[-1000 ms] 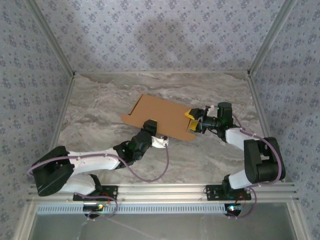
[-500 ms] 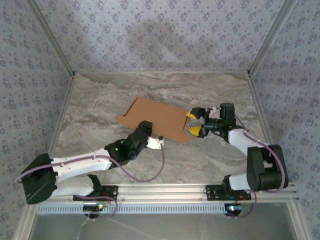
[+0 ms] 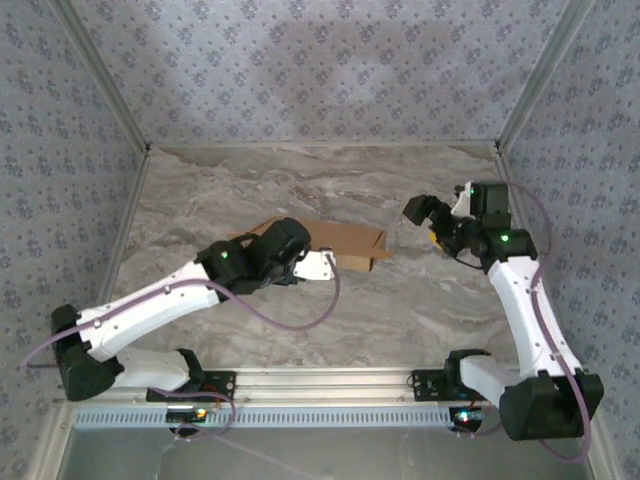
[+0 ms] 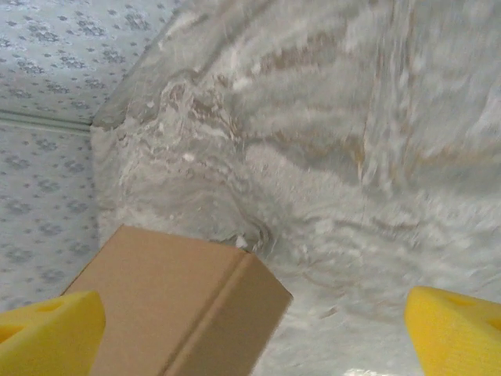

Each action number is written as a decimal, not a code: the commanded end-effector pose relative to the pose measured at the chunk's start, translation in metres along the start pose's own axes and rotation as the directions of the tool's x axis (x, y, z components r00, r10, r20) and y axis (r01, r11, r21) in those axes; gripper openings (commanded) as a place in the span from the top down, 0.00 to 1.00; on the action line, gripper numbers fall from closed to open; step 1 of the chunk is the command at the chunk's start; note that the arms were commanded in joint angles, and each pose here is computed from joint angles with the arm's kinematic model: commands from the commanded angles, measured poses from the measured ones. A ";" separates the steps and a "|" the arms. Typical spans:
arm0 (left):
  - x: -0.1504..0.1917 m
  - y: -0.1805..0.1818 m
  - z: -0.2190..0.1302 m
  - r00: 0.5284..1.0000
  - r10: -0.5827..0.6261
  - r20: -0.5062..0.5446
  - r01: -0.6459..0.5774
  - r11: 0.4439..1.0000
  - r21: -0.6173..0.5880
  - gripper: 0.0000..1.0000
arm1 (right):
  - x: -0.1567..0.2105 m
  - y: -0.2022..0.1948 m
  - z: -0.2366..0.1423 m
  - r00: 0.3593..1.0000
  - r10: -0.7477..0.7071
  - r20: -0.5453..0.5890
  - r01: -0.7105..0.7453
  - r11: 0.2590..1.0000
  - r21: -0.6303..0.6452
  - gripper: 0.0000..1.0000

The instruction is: Fold the paper box

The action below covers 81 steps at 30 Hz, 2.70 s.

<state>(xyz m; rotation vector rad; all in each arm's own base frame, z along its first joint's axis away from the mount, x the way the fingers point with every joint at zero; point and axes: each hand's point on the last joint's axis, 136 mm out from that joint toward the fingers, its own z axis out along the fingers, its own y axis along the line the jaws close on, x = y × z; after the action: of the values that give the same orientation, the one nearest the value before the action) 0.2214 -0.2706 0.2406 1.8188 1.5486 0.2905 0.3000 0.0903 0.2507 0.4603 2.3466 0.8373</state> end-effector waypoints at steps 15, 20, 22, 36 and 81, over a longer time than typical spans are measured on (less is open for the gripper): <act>-0.001 -0.072 0.024 0.969 -0.078 -0.236 0.197 0.822 0.535 0.49 | 0.026 0.023 -0.012 0.994 -0.060 -0.086 0.051 0.993 -0.106 0.39; -0.005 -0.072 0.045 0.963 -0.129 -0.237 0.241 0.809 0.536 0.49 | 0.035 0.027 -0.017 0.983 0.133 -0.126 -0.149 0.980 -0.128 0.55; -0.005 -0.070 0.051 0.960 -0.153 -0.234 0.257 0.808 0.530 0.48 | 0.048 0.039 -0.014 0.959 0.182 -0.216 -0.224 0.955 -0.194 0.55; 0.003 -0.068 0.065 0.957 -0.165 -0.238 0.272 0.792 0.547 0.44 | 0.048 0.041 -0.033 0.961 -0.233 -0.151 0.235 0.972 -0.006 0.38; 0.007 0.008 -0.001 0.947 -0.312 -0.077 0.317 0.863 0.394 0.15 | 0.101 0.012 0.032 0.101 -0.969 -0.226 0.949 0.162 -0.270 1.00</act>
<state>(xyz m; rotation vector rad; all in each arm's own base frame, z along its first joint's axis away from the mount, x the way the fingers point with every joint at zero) 0.2339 -0.2776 0.2143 1.8909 1.9829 -0.1693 0.2430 0.1605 0.1917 -1.3071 2.2138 0.2709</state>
